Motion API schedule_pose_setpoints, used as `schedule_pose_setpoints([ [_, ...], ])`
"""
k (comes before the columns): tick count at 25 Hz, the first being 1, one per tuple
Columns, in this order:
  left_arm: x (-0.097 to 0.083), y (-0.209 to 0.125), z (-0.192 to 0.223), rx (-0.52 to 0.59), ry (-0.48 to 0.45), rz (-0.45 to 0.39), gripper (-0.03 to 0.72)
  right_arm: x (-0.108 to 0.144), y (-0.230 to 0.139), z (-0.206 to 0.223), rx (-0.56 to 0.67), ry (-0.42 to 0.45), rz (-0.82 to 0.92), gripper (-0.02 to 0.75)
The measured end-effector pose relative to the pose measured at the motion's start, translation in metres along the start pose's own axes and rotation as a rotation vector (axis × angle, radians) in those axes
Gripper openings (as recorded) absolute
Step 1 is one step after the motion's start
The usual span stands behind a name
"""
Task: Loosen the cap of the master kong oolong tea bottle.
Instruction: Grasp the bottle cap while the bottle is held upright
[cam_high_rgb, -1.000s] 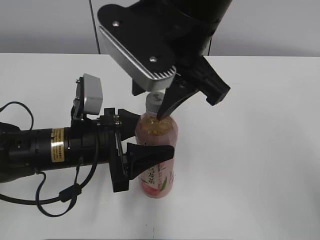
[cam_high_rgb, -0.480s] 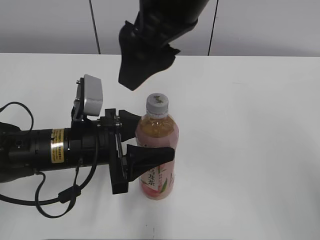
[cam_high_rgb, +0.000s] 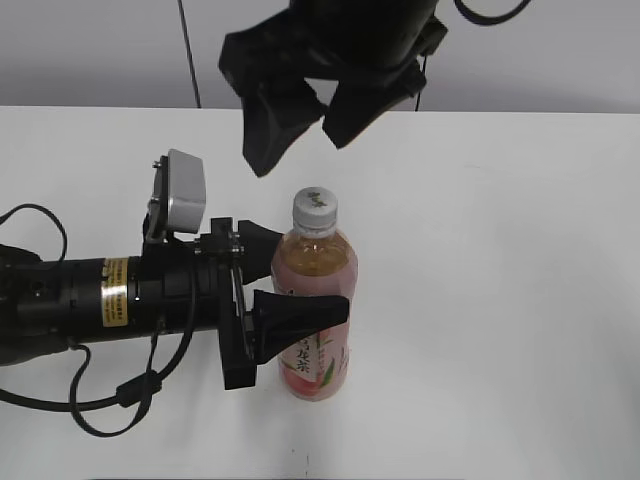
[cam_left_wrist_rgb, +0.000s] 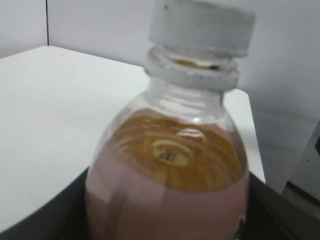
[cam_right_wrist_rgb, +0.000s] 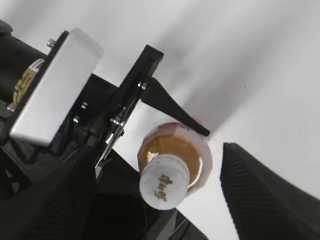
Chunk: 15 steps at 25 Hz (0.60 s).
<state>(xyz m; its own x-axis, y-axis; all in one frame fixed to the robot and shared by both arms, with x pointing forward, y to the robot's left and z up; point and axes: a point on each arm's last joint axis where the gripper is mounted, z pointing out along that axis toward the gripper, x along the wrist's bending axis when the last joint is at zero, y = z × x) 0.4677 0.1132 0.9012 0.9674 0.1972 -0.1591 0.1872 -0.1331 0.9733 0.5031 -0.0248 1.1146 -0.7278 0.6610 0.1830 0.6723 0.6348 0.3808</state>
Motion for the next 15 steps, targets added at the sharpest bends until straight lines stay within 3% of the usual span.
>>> schedule_pose_setpoints([
  [15,0.0,0.0,0.0,0.0,-0.002,0.001,0.464,-0.002,-0.019,0.013,0.078,0.004,0.139,0.585],
])
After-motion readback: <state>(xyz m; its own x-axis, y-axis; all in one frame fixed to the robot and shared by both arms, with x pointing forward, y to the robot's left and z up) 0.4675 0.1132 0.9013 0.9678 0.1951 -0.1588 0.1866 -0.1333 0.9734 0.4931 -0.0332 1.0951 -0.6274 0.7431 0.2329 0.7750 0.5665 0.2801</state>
